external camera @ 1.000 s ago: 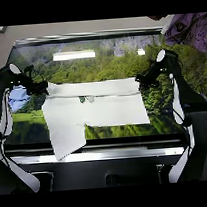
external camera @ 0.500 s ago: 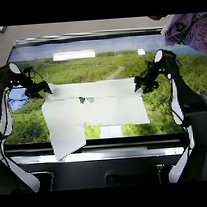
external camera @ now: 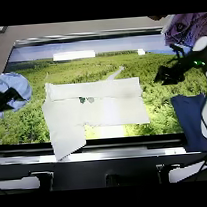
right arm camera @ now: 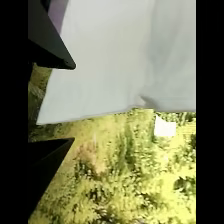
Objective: Fold the clothes and pants, and hang the long-sleeved shirts on hangers.
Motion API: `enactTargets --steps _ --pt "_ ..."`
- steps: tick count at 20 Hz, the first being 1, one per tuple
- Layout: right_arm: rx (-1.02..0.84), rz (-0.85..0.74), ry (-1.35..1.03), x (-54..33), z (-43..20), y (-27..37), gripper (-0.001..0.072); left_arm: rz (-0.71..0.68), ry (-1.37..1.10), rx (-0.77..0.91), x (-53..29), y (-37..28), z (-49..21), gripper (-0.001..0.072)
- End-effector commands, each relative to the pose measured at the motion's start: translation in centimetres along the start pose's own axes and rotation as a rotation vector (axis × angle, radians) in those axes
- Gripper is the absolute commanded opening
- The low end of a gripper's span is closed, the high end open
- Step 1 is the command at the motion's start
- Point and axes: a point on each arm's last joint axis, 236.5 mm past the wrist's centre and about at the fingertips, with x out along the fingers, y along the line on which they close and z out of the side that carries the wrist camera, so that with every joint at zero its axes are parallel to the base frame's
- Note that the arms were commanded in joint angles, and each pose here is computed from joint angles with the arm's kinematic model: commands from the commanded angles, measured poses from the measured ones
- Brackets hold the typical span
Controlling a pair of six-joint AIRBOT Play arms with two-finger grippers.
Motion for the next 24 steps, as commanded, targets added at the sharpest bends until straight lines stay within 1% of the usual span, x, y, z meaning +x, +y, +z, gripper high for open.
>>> enactTargets --steps 1,4,6,9,15,21,24 --pt "0.071 0.165 -0.008 -0.1 -4.7 -0.2 0.0479 -0.174 -0.013 -0.089 2.5 1.5 -8.3 0.072" --pt "0.112 0.173 0.039 2.4 -9.0 -0.4 0.0478 -0.336 0.036 -0.125 5.7 -0.3 -15.2 0.072" --pt "0.145 0.181 0.046 3.7 -10.7 -0.3 0.0478 -0.384 0.096 -0.123 7.5 -1.3 -18.4 0.072" --pt "0.166 0.197 0.052 4.4 -11.5 -0.1 0.0478 -0.378 0.159 -0.094 9.2 -1.8 -20.8 0.072" --pt "0.189 0.256 -0.041 4.1 -9.2 1.0 0.0478 -0.362 0.223 -0.019 10.4 -3.2 -22.5 0.072" --pt "0.189 0.26 -0.04 4.1 -9.2 1.1 0.0478 -0.303 0.24 -0.023 10.2 -1.5 -23.0 0.072" --pt "0.187 0.257 -0.046 4.1 -9.0 1.1 0.0478 -0.303 0.224 -0.037 10.0 -1.2 -22.7 0.072"
